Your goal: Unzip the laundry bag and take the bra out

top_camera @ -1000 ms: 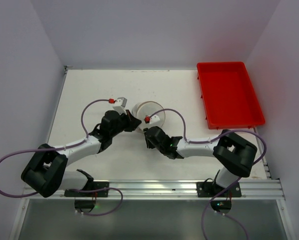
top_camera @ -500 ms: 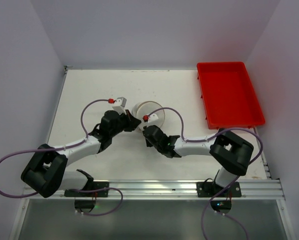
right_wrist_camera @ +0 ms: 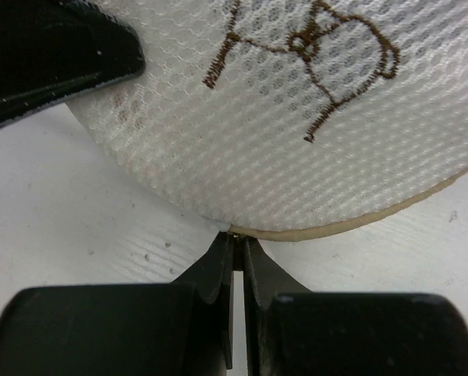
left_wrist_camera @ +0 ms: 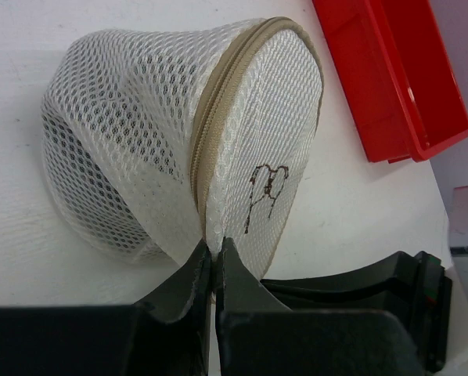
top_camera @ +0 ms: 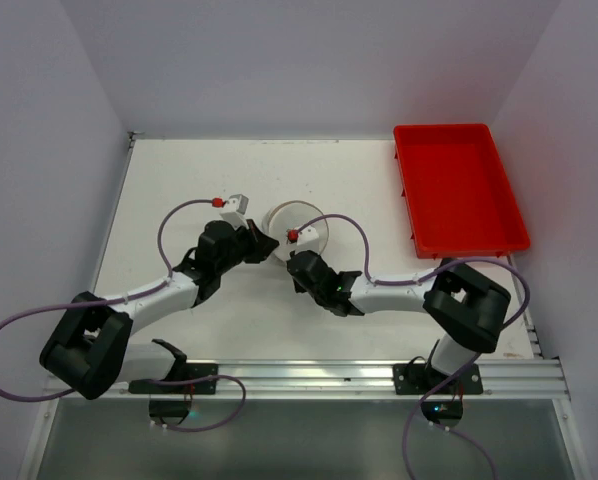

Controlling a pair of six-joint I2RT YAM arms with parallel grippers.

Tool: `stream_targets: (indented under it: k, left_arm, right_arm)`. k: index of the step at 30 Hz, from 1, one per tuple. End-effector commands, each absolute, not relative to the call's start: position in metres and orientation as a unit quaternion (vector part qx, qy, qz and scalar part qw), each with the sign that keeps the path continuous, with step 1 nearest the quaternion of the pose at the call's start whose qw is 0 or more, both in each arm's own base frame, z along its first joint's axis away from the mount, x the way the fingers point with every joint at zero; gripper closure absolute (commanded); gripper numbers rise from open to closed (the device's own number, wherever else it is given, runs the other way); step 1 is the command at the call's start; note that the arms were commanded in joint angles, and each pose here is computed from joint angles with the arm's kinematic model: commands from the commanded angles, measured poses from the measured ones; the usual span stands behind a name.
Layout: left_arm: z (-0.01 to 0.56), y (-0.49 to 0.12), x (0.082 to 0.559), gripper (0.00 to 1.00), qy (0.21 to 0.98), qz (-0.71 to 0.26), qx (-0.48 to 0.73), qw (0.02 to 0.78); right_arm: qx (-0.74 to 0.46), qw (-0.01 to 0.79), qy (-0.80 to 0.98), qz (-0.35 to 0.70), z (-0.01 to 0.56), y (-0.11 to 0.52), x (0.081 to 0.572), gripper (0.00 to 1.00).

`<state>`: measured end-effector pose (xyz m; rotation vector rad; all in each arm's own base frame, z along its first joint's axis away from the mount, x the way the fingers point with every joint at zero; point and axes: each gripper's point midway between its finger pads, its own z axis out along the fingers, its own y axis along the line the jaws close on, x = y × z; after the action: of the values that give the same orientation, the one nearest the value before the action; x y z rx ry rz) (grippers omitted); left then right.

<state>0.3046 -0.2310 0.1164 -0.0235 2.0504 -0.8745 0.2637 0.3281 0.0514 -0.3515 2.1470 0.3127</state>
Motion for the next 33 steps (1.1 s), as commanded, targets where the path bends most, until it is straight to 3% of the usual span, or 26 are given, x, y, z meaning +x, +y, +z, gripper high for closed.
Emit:
stream_targets:
  k: [1,14,25,27,28,31,33]
  left_arm:
    - [0.131,-0.218,0.312,1.0,0.818,-0.351,-0.023,0.456]
    - [0.139,-0.216,0.329,1.0,0.84,-0.333,0.018,0.429]
    - [0.168,-0.232,0.37,0.99,0.838,-0.341,0.04,0.423]
    - [0.165,-0.237,0.372,0.82,0.842,-0.346,0.045,0.411]
    - [0.17,-0.24,0.373,0.54,0.841,-0.351,0.049,0.408]
    - [0.161,-0.235,0.364,0.33,0.852,-0.345,0.032,0.393]
    - [0.169,-0.226,0.358,0.26,0.848,-0.34,0.009,0.408]
  right_arm:
    - [-0.132,0.497,0.852,0.102,0.082,0.309,0.274,1.0]
    - [-0.196,0.483,0.849,0.082,0.1,0.283,0.271,1.0]
    - [-0.222,0.467,0.841,0.16,0.111,0.306,0.258,1.0]
    - [-0.216,0.469,0.839,0.172,0.114,0.31,0.257,1.0]
    - [-0.206,0.471,0.838,0.183,0.118,0.313,0.258,1.0]
    - [-0.18,0.478,0.839,0.189,0.125,0.319,0.265,1.0]
    - [-0.166,0.48,0.842,0.182,0.124,0.32,0.27,1.0]
